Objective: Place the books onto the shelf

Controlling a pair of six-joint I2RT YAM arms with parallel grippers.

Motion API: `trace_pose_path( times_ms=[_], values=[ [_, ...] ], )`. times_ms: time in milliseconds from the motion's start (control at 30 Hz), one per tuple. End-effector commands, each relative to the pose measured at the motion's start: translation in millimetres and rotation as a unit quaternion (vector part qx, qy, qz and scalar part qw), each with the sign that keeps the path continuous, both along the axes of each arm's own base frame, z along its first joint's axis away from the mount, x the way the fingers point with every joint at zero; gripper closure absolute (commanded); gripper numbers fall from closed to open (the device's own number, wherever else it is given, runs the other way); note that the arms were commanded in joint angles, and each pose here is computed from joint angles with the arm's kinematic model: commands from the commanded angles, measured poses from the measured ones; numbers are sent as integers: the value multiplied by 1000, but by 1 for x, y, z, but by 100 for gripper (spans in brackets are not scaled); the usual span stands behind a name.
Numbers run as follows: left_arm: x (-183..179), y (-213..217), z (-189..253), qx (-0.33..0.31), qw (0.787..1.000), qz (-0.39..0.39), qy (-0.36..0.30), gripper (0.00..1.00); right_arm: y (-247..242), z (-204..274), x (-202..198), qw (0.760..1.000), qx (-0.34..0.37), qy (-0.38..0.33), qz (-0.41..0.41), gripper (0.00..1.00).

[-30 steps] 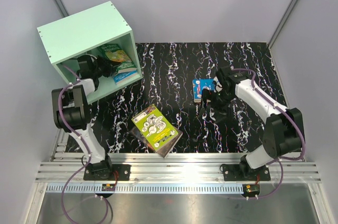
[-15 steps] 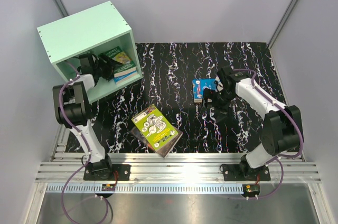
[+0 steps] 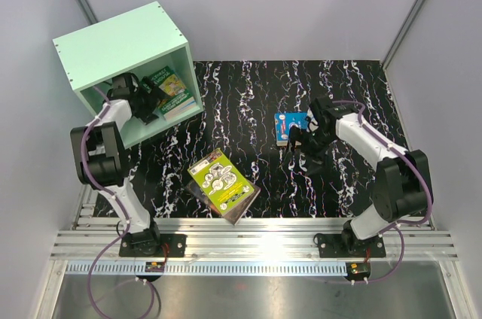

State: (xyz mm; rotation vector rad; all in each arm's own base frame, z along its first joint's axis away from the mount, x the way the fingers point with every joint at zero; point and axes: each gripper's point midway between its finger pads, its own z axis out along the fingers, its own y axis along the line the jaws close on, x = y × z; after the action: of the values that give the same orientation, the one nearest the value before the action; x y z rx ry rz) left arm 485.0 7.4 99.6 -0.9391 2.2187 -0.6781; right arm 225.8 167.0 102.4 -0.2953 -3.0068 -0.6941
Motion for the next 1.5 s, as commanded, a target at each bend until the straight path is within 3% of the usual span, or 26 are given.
trace_pose_path(
  times_ms=[0,267,433,600,833,1067,1467],
  values=[
    [-26,15,27,70,997,22,23,1,6,12,3,999,28,-20,-10,0],
    [-88,-25,16,80,994,-12,69,1,16,19,16,998,53,-42,-11,0],
    [-141,-84,23,71,993,-65,65,1,42,34,34,991,118,-65,2,0],
    [-202,-141,-3,42,987,-122,97,1,84,30,35,983,165,-59,48,0],
    [-244,-150,-11,41,983,-140,112,1,121,13,51,979,185,-49,73,0],
    [-272,-156,-25,17,984,-138,109,1,146,-18,48,977,187,-21,103,0],
    [-266,-178,-49,21,979,-158,124,1,164,-51,19,976,182,14,116,0]
  ],
)
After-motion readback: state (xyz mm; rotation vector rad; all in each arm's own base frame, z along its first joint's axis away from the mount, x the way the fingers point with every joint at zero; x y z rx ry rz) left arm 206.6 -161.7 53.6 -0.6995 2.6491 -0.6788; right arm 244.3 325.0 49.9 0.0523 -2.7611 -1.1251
